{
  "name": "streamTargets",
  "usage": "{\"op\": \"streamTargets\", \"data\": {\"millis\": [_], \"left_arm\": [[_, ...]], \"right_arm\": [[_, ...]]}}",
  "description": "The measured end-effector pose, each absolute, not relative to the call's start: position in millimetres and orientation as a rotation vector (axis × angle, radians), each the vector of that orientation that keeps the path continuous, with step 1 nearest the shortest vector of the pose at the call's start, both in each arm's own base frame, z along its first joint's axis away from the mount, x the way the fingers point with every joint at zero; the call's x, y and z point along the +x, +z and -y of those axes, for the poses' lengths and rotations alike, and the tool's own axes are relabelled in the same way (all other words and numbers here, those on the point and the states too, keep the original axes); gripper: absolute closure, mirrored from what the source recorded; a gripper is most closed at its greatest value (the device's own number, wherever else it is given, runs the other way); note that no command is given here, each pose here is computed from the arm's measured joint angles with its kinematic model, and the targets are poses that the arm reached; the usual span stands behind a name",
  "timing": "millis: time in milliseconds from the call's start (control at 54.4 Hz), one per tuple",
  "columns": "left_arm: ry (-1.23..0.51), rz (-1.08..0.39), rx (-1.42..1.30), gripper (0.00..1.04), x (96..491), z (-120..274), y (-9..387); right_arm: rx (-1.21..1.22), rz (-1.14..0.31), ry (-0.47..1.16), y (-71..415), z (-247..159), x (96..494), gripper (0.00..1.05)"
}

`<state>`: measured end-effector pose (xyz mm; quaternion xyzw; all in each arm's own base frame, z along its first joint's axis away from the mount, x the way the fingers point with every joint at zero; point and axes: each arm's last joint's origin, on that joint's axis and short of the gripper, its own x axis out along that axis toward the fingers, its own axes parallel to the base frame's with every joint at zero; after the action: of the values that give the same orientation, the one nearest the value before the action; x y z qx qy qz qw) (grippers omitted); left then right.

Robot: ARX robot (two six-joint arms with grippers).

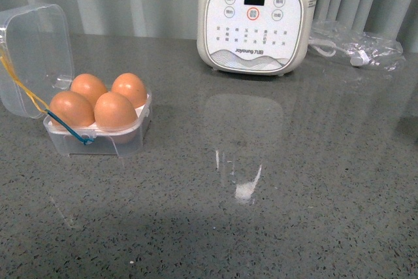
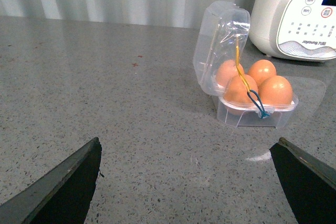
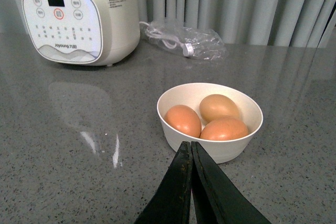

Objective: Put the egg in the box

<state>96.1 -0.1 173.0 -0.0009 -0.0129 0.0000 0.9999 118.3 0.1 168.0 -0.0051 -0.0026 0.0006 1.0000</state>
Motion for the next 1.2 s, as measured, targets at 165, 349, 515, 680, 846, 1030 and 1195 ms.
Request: {"op": "streamTargets", "data": {"millis": [165, 349, 515, 680, 846, 1030, 1195], "left_arm": [[0.0, 0.026, -0.002, 0.07, 96.1, 0.1, 173.0], [0.0, 0.026, -0.002, 0.07, 96.1, 0.1, 173.0], [0.0, 0.026, -0.002, 0.07, 96.1, 0.1, 173.0], [0.0, 0.026, -0.002, 0.07, 96.1, 0.1, 173.0], [0.0, 0.026, -0.002, 0.07, 96.1, 0.1, 173.0], [0.0, 0.026, -0.002, 0.07, 96.1, 0.1, 173.0], [0.0, 0.026, -0.002, 0.07, 96.1, 0.1, 173.0]], "right_arm": [[-0.01, 0.009, 0.001, 168.4, -0.1, 114.5, 1.01], [-0.01, 0.006, 0.001, 168.0, -0.1, 111.8, 1.01], [-0.01, 0.008, 0.001, 167.9, -0.1, 109.4, 1.01], [-0.01, -0.029, 0.003, 162.9, -0.1, 101.3, 1.01], [-0.01, 0.001, 0.002, 164.9, -0.1, 97.7, 1.01], [-0.011, 0.001, 0.002, 164.8, -0.1, 97.7, 0.96], [-0.01, 0.001, 0.002, 164.8, -0.1, 97.7, 0.69]]}}
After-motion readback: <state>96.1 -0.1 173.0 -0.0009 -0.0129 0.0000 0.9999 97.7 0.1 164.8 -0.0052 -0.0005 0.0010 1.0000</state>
